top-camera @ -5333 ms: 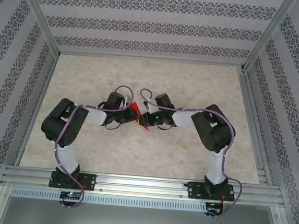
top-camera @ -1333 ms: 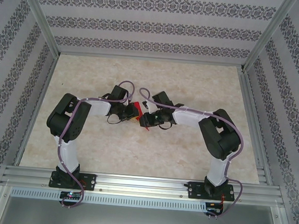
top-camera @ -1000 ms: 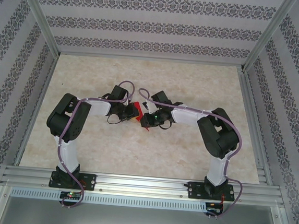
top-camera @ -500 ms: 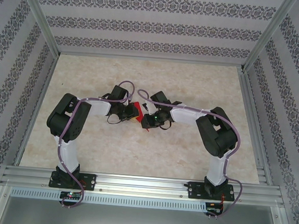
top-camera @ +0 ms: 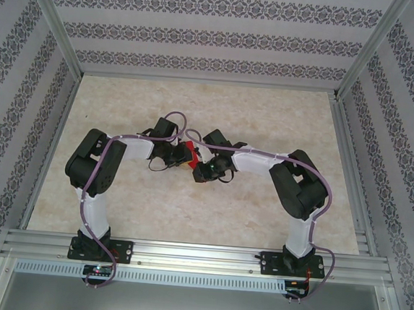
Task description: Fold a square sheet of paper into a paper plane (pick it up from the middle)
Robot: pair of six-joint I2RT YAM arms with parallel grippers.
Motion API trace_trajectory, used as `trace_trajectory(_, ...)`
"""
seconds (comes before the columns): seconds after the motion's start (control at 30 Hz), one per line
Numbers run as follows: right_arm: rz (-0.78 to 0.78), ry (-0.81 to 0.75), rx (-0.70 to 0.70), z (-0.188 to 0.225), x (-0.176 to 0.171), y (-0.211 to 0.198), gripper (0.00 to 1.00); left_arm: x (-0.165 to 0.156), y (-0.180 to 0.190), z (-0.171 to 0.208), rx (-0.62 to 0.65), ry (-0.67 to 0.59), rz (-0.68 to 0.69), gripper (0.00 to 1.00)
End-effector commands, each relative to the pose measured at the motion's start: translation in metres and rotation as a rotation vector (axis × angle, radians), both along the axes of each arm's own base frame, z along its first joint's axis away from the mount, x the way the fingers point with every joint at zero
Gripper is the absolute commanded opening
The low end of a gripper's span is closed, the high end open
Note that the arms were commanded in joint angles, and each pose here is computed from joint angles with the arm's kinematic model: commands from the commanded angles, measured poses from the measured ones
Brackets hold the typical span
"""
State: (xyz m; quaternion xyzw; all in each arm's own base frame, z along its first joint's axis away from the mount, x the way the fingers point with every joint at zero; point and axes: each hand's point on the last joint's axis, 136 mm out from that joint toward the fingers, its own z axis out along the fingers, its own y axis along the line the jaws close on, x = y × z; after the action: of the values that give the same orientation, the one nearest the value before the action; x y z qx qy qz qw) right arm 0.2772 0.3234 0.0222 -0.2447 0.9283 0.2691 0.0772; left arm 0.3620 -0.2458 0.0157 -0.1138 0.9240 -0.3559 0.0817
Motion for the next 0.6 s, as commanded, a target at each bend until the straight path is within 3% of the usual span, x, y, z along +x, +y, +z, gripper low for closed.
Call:
trace_trajectory(0.0, -0.02, -0.022, -0.026, 0.005, 0.004, -0.01, 0.15, -0.016, 0.039, -0.066, 0.211, 0.112, 0.071, 0.15)
trace_trajectory(0.57, 0.009, 0.05, 0.059, 0.0, -0.005, -0.013, 0.16, -0.016, 0.038, -0.067, 0.21, 0.111, 0.065, 0.15)
